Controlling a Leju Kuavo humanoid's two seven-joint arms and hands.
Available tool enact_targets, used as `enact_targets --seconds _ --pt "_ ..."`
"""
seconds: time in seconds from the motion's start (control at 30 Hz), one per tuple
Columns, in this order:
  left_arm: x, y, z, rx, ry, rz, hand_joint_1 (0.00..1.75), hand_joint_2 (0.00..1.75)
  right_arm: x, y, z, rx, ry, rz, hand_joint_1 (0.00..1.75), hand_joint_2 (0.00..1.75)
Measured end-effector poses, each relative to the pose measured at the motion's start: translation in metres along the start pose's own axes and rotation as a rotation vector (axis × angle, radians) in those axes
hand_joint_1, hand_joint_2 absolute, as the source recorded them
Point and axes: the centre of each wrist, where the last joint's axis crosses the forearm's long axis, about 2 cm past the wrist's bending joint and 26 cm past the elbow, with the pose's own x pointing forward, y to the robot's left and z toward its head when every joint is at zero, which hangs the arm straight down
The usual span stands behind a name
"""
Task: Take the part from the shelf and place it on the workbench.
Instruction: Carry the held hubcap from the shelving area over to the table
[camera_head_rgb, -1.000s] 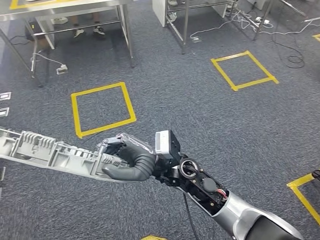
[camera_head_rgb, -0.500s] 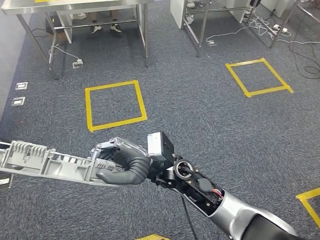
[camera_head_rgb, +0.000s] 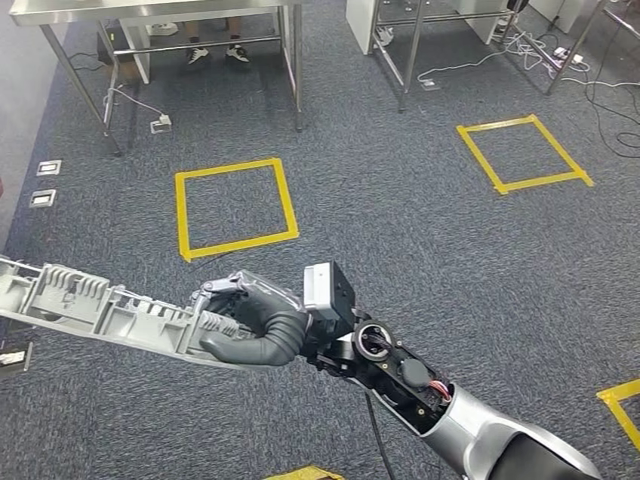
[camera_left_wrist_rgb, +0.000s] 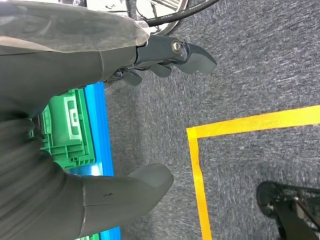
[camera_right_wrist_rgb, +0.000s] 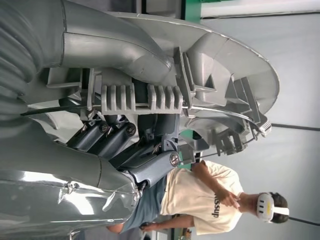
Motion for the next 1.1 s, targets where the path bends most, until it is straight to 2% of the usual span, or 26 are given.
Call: enact_targets --seconds 1.1 --pt "0.0021 -0.0027 0.0005 -0.005 0.011 0.0 0.0 1.75 -0.0015 -0.0004 0.0065 -0.017 -0.001 -0.018 1.75 1.75"
